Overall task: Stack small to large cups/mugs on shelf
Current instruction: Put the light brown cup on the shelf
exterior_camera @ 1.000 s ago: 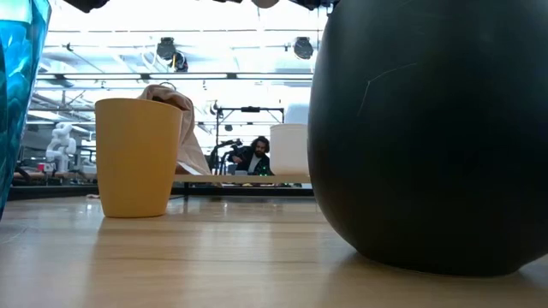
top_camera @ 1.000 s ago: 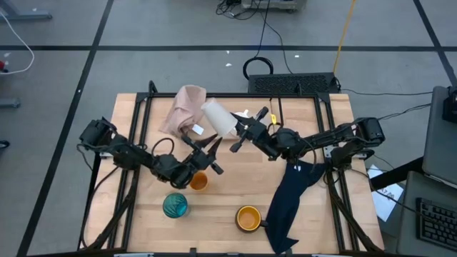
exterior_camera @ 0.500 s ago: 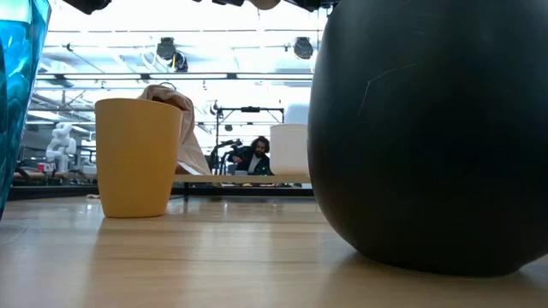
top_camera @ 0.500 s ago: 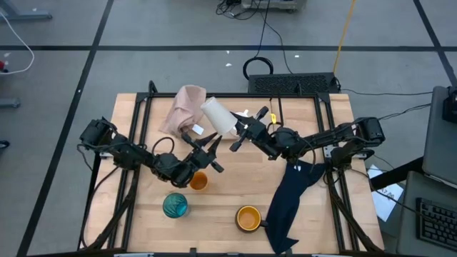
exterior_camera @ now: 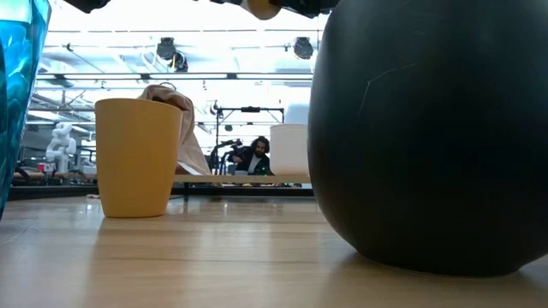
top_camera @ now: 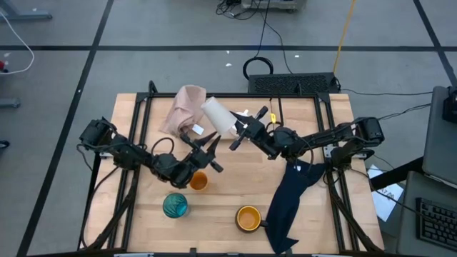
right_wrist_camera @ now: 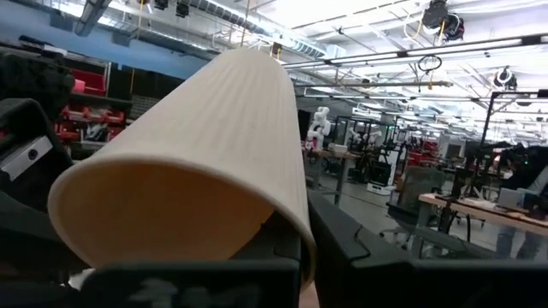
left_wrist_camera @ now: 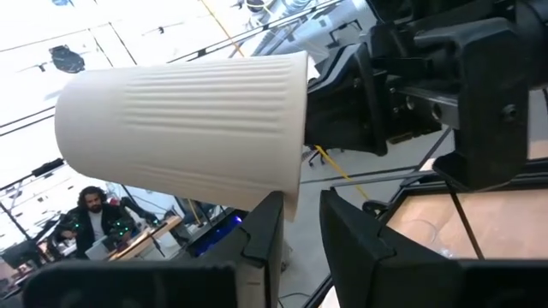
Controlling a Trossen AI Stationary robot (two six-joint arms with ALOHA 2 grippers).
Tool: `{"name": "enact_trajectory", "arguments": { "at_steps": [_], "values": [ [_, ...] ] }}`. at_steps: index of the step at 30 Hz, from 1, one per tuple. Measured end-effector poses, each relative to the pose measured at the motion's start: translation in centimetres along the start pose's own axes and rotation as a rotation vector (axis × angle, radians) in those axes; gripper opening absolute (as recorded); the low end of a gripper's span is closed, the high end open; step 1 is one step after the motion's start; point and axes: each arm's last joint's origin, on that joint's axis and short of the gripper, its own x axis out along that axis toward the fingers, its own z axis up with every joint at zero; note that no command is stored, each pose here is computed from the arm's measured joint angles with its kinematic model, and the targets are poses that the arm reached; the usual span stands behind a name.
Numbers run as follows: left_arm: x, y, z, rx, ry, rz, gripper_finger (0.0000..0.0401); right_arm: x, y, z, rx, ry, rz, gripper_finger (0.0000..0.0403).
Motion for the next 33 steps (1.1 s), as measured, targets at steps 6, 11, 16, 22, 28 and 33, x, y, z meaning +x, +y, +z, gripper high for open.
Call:
{"name": "enact_trajectory", "arguments": {
  "at_steps": [6, 11, 16, 22, 28, 33],
  "values": [
    [0.6, 0.3, -0.3, -0.006, 0.021, 0.028, 0.0081, -0.2, 0.3, -0.1, 0.029, 0.016, 0.016, 0.0000],
    [0.9, 0.4, -0.5, 0.003, 0.045, 0.046, 0.0081, -0.4, 0.6, -0.2, 0.038, 0.029, 0.032, 0.0000],
    [1.0, 0.4, -0.6, 0.006, 0.056, 0.052, 0.0081, -0.8, 1.1, 0.0, 0.040, 0.023, 0.048, 0.0000],
    [1.1, 0.4, -0.7, 0.007, 0.063, 0.059, 0.0081, -1.1, 1.4, 0.2, 0.047, 0.021, 0.066, 0.0000],
    [1.2, 0.5, -0.7, 0.008, 0.073, 0.068, 0.0081, -1.5, 1.9, 0.4, 0.062, 0.012, 0.094, 0.0001],
    [1.3, 0.5, -0.8, 0.010, 0.075, 0.070, 0.0081, -1.5, 2.0, 0.4, 0.067, 0.014, 0.103, 0.0001]
  ]
}}
